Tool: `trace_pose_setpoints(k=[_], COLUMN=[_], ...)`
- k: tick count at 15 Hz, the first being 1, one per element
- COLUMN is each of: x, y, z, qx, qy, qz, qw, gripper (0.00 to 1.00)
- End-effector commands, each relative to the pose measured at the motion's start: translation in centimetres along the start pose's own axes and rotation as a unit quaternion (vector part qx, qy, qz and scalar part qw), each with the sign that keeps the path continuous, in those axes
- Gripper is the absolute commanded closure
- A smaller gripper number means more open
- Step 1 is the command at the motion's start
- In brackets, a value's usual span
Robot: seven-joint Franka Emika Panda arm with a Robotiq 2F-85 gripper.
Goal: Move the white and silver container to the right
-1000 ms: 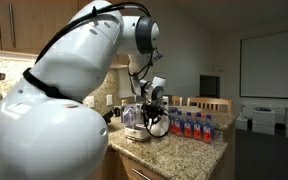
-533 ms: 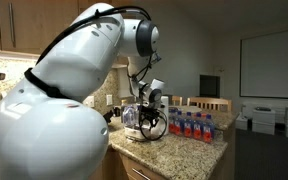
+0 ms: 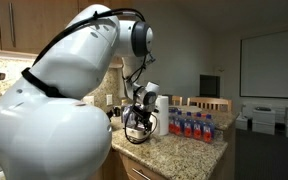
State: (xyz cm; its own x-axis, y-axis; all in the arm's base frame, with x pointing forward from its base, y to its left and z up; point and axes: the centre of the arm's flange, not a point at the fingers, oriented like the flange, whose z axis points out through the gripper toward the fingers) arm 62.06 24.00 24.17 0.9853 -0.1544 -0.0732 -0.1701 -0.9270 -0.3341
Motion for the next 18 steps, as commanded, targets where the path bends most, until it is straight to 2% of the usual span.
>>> trace_pose_setpoints(k=[1,3,4,6,10,14,18], x=[-1.6,-1.4,-1.2,-0.8,0.0,0.2,0.0], y=[1.6,2.0,1.9,1.5,1.2,1.6,1.8], z=[1.0,1.4,1.3,1.0,0.6,0.7,0.6], qx=[0.003,0.014,0.023,0.031,0.028,0.019,0.02], qy=[-0.01,-0.013,-0.011,-0.007,0.0,-0.006,-0.008], qz=[0.099,0.149,0.173,0.21,0.251,0.271,0.261], qw=[0.995,0.9886,0.9847,0.9772,0.9674,0.9623,0.9651], gripper=[0.0,0.0,0.25,0.34,0.65,0.93,1.0])
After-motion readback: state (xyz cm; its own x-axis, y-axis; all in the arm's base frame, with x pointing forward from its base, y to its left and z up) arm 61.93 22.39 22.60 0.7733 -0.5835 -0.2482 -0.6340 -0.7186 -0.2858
